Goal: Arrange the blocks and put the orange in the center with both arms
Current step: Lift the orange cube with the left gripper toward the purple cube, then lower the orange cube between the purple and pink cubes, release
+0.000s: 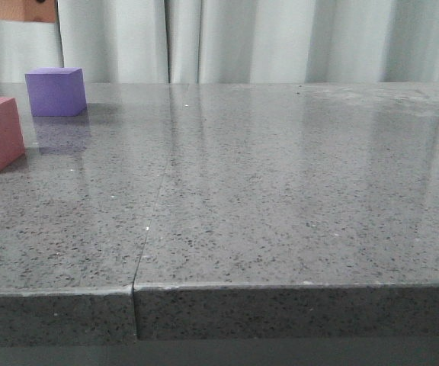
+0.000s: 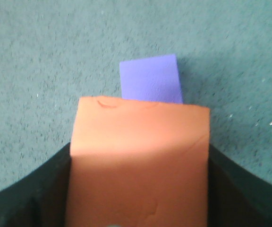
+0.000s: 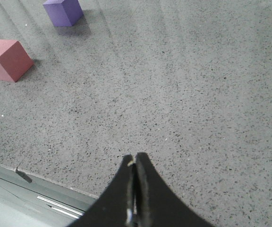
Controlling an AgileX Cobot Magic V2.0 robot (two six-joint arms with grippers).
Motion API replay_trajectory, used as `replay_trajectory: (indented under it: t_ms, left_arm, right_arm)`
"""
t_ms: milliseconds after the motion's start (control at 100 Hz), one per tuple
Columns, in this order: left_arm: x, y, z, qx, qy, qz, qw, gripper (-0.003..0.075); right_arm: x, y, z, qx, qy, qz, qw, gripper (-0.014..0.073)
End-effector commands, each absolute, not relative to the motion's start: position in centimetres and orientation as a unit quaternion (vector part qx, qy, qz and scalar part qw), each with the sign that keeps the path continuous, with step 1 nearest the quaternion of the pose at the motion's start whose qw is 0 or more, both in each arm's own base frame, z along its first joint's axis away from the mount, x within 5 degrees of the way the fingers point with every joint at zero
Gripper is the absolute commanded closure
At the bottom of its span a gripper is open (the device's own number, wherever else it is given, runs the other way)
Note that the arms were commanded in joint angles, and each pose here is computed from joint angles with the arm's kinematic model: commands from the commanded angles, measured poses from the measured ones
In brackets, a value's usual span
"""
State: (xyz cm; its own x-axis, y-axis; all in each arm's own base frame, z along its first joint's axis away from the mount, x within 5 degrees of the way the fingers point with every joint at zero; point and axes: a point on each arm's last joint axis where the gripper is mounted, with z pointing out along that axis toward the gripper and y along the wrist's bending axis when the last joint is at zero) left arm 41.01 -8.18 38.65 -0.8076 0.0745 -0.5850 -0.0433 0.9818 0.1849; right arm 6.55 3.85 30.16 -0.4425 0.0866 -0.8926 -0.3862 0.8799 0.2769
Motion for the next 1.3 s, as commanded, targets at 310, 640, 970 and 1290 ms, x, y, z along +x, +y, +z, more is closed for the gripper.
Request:
replay_trajectory:
  t_ms: [310, 640, 970, 1290]
  left_arm:
    - [40.2, -8.0, 37.4, -0.015, 0.939, 0.059, 0.337, 0.0407]
    - [40.5, -8.1, 34.4, -0.017, 0.945, 0.054, 0.323, 0.0407]
    - [40.8, -8.2, 31.9, -0.013, 0.943, 0.050, 0.328, 0.0407]
    - [40.8, -7.8, 31.3, -0.023, 0.942, 0.065, 0.327, 0.0407]
  right_arm:
    - [6.7, 3.9, 31.5, -0.094, 0.792, 0.233, 0.557, 0.0664]
    - [6.7, 3.9, 31.5, -0.094, 0.792, 0.233, 0.557, 0.0664]
    - [6.7, 3.9, 31.5, -0.094, 0.792, 0.233, 0.557, 0.0664]
    - [6.7, 3.9, 31.5, -0.094, 0.792, 0.233, 0.557, 0.0664]
